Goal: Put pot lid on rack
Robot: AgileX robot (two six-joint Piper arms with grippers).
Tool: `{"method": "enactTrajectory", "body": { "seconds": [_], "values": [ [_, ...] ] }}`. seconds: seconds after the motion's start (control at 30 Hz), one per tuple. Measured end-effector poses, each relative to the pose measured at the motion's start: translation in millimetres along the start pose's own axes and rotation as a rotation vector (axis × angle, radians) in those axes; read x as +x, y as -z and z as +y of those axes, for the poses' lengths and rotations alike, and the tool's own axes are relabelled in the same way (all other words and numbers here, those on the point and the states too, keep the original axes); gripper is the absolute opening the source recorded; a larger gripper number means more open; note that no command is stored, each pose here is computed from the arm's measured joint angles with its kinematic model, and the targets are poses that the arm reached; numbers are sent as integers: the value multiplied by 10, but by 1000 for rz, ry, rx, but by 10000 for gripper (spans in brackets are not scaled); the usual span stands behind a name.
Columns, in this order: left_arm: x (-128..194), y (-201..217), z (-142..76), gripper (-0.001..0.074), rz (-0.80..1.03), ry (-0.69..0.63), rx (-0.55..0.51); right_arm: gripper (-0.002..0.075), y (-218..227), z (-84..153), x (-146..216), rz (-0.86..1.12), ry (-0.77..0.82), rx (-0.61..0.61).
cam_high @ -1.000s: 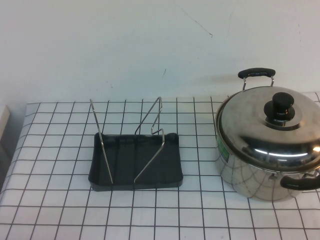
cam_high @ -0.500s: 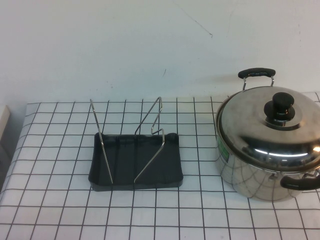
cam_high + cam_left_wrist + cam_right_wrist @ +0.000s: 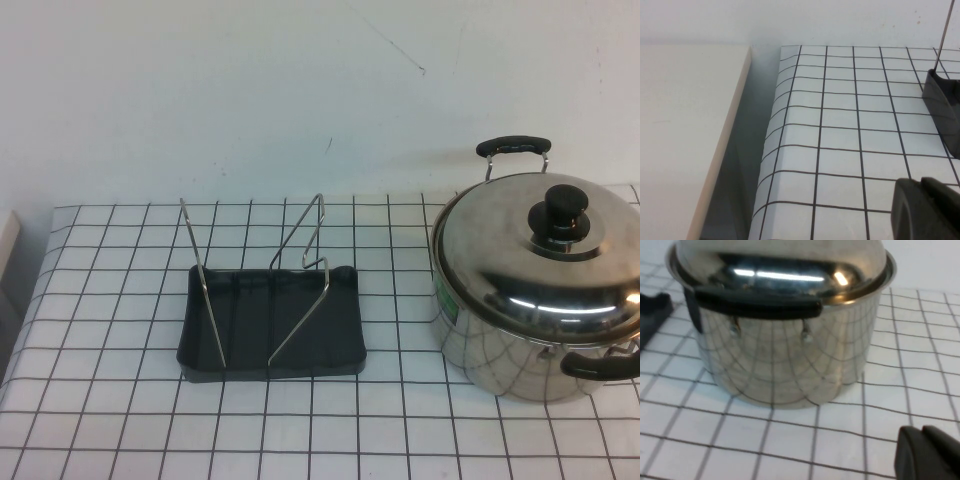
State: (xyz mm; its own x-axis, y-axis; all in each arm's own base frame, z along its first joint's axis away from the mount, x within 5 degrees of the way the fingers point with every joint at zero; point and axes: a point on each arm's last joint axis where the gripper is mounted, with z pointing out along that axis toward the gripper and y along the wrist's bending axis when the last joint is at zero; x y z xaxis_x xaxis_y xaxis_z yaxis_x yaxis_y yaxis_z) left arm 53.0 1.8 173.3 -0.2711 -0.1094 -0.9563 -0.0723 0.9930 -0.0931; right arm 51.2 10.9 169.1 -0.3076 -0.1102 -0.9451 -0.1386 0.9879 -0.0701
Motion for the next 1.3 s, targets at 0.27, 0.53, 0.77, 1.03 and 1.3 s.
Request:
{"method": "enactTrajectory", "body": {
  "seconds": [0.27,0.53,0.77,1.03,1.3],
  "values": [
    [0,0,0,-3,0,0,0,-3,19,146,-113,-86,-457,-186],
    [0,0,0,-3,0,0,0,-3,37,136,-216,-178,-692,-229],
    [0,0,0,-3,0,0,0,-3,37,103,-236,-216,-655,-196],
    [0,0,0,-3,0,0,0,-3,51,126,-259,-230,-458,-201],
    [0,0,0,-3,0,0,0,-3,121,104,-643,-225,-160,-179]
  ]
}}
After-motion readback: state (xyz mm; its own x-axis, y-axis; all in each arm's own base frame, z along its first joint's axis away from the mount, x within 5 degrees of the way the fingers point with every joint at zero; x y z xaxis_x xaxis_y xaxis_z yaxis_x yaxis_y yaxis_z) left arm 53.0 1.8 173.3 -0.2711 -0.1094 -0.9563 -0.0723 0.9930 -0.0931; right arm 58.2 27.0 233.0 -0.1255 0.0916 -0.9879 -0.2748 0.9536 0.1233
